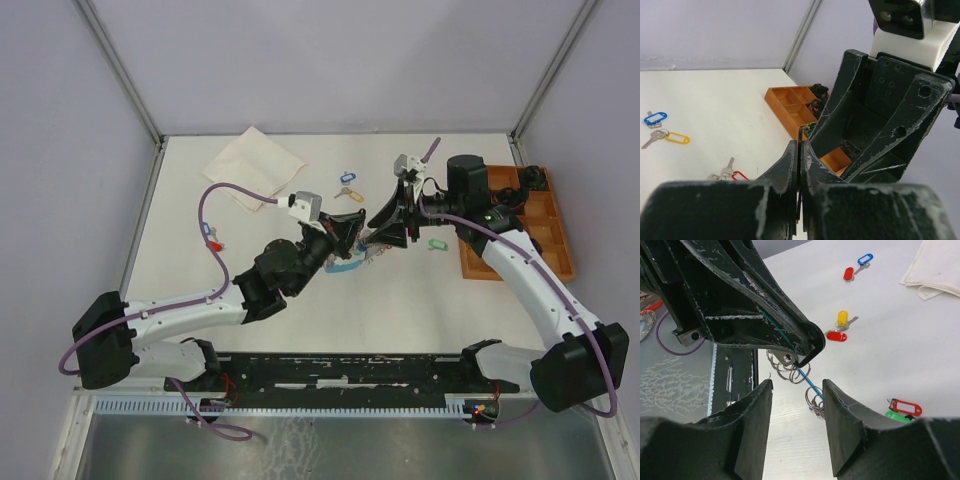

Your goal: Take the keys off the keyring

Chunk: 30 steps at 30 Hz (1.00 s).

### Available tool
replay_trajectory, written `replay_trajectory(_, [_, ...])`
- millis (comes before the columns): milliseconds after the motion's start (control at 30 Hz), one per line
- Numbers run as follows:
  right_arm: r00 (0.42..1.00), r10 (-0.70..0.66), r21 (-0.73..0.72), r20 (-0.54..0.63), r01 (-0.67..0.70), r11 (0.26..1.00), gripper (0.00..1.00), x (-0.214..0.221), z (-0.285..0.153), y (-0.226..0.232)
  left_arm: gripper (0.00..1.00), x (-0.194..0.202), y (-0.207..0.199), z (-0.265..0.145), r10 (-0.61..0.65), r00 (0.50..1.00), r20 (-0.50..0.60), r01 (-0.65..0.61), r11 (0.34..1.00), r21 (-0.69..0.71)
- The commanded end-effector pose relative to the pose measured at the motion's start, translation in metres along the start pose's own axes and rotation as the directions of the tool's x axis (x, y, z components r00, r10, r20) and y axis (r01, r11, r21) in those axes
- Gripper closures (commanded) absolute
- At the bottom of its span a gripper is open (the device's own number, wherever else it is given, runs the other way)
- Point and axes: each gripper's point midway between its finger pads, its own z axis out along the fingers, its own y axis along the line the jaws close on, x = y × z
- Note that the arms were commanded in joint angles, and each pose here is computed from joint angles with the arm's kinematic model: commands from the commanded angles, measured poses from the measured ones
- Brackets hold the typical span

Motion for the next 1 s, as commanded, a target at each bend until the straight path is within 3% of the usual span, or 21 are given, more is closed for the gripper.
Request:
replay_trajectory(0, [0.998, -0.002, -0.038, 0.059, 0.004, 0.999, 0.47, -0.019, 0.001, 0.005, 0.97, -0.035, -0.022, 0.000, -0.071, 0.990, 0.121, 0.061, 0.994, 0.086])
replay_trajectory(167, [0.996, 0.065, -0.090, 0.068, -0.059, 0.994, 0.43, -0.022, 0.000, 0.006, 0.97, -0.040, -0.032, -0.005, -0.032, 0.991, 0.132, 0.012, 0.989, 0.151])
replay_trajectory(533, [0.996, 0.010, -0.184, 0.093, 0.008, 0.983, 0.40, -0.033, -0.008, 0.031, 0.97, -0.048, -0.057, -0.016, 0.034, 0.988, 0.147, -0.077, 0.951, 0.299])
replay_trajectory(967, [0.997, -0.013, -0.309, 0.071, 0.035, 0.950, 0.61, -0.032, -0.014, 0.060, 0.97, -0.054, -0.071, -0.018, -0.015, 0.987, 0.162, -0.047, 0.927, 0.372])
